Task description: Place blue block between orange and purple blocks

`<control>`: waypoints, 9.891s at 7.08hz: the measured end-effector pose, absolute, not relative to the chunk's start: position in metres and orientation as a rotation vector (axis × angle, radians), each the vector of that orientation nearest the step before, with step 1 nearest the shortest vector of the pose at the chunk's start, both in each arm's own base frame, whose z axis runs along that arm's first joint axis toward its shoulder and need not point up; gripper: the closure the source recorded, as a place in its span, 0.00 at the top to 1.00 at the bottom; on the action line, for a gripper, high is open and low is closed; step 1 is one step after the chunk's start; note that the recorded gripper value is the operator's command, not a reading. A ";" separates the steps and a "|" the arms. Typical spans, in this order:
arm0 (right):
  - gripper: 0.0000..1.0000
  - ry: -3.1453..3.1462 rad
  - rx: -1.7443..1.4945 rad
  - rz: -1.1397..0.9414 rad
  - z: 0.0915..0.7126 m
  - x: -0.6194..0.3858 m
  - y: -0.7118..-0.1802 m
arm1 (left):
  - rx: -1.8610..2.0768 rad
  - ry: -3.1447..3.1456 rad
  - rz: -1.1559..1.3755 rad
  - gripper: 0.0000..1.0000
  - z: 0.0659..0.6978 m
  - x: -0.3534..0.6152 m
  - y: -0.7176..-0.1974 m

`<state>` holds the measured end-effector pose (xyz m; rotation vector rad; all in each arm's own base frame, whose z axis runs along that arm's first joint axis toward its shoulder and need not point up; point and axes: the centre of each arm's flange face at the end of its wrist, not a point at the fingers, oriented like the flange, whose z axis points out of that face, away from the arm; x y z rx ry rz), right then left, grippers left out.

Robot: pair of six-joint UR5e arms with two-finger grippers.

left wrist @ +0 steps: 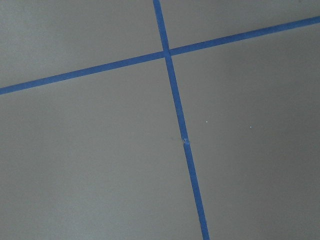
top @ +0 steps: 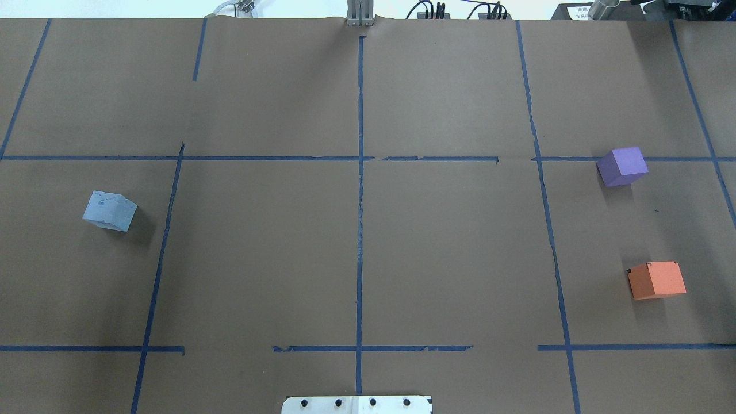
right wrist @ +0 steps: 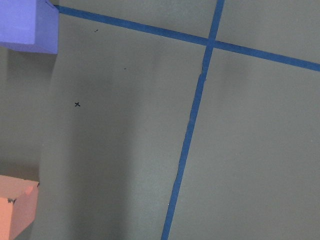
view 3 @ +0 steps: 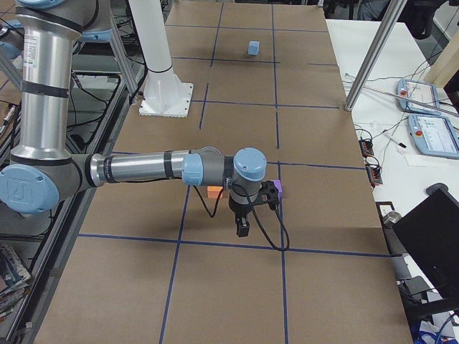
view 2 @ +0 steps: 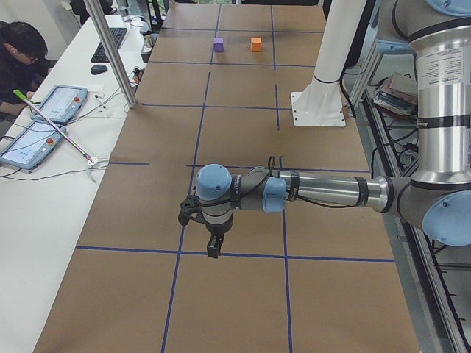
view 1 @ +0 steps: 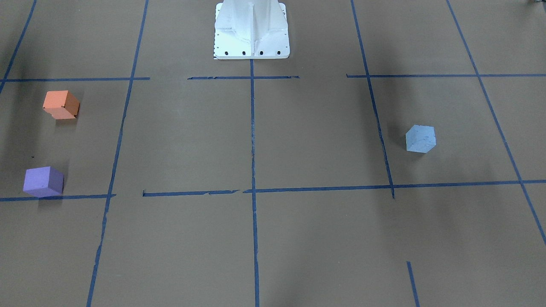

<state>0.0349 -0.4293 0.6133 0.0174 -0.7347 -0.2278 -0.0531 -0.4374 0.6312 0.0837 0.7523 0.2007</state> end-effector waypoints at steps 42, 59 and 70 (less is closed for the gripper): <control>1.00 -0.733 0.140 -0.279 0.539 0.016 -0.461 | 0.042 0.803 0.118 1.00 0.272 0.369 -0.577; 1.00 -0.789 0.072 -0.046 0.132 -0.603 -0.465 | 0.095 0.711 0.179 1.00 0.617 -0.046 -0.474; 0.18 -0.751 0.075 -0.119 0.175 -0.654 -0.448 | 0.093 0.712 0.151 1.00 0.612 -0.046 -0.474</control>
